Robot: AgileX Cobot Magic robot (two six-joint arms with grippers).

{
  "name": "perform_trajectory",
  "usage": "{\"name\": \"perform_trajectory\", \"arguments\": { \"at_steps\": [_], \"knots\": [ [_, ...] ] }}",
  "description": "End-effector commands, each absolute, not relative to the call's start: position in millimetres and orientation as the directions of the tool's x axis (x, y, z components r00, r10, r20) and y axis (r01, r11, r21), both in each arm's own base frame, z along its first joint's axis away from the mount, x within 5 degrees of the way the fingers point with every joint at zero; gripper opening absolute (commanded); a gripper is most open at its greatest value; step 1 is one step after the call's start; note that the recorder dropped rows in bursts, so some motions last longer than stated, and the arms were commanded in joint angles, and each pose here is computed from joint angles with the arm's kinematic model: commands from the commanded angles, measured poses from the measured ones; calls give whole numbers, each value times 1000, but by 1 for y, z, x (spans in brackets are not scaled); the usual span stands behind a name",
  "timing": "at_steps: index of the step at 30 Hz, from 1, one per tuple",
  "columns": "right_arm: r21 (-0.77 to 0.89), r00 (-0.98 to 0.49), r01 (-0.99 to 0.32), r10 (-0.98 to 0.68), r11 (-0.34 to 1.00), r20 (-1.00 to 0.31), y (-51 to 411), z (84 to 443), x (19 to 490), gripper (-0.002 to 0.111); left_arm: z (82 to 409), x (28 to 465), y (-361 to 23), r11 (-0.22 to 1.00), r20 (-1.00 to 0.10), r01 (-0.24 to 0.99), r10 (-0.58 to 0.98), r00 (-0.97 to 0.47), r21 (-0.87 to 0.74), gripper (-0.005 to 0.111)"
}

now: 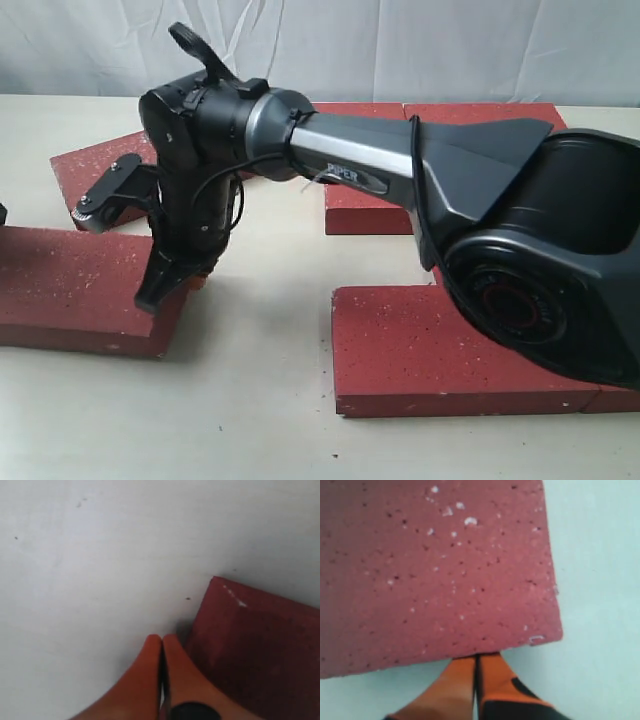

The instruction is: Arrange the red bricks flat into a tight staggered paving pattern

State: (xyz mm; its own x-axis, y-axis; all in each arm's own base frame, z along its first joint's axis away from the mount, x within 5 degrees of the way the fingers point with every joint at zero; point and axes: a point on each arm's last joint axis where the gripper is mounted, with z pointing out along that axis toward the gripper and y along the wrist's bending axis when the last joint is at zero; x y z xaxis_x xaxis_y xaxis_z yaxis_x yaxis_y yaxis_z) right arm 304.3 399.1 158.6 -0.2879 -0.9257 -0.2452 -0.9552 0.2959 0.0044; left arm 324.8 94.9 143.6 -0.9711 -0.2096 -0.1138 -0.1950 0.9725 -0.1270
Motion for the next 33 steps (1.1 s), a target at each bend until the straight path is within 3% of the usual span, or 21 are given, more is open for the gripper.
{"name": "perform_trajectory", "arguments": {
  "at_steps": [1, 6, 11, 14, 23, 30, 33],
  "knots": [
    [-109, -295, -940, -931, 323, -215, 388, 190, 308, -1, 159, 325, 74, 967, -127, -159, -187, -974, -201, 0],
    [-97, -340, -929, -926, 358, -165, 370, 196, 319, -1, 160, 332, 33, 983, -140, -22, -48, -989, -180, 0],
    [-18, -454, -887, -877, 462, -158, 334, 187, 351, -1, 160, 337, 6, 983, -175, 53, 22, -984, -175, 0],
    [20, -453, -891, -882, 454, -131, 323, 177, 354, -1, 160, 338, -1, 982, -182, 69, 37, -983, -175, 0],
    [12, -458, -889, -888, 458, -43, 306, 156, 355, -1, 155, 344, -6, 981, -220, 52, 10, -975, -188, 0],
    [-22, -549, -834, -834, 551, -59, 273, 170, 379, -1, 151, 342, -3, 984, -194, 77, 45, -980, -162, 0],
    [53, -618, -786, -781, 616, -89, 250, 182, 382, -1, 156, 341, 1, 989, -202, 96, 72, -977, -110, 0]
  ]
}}
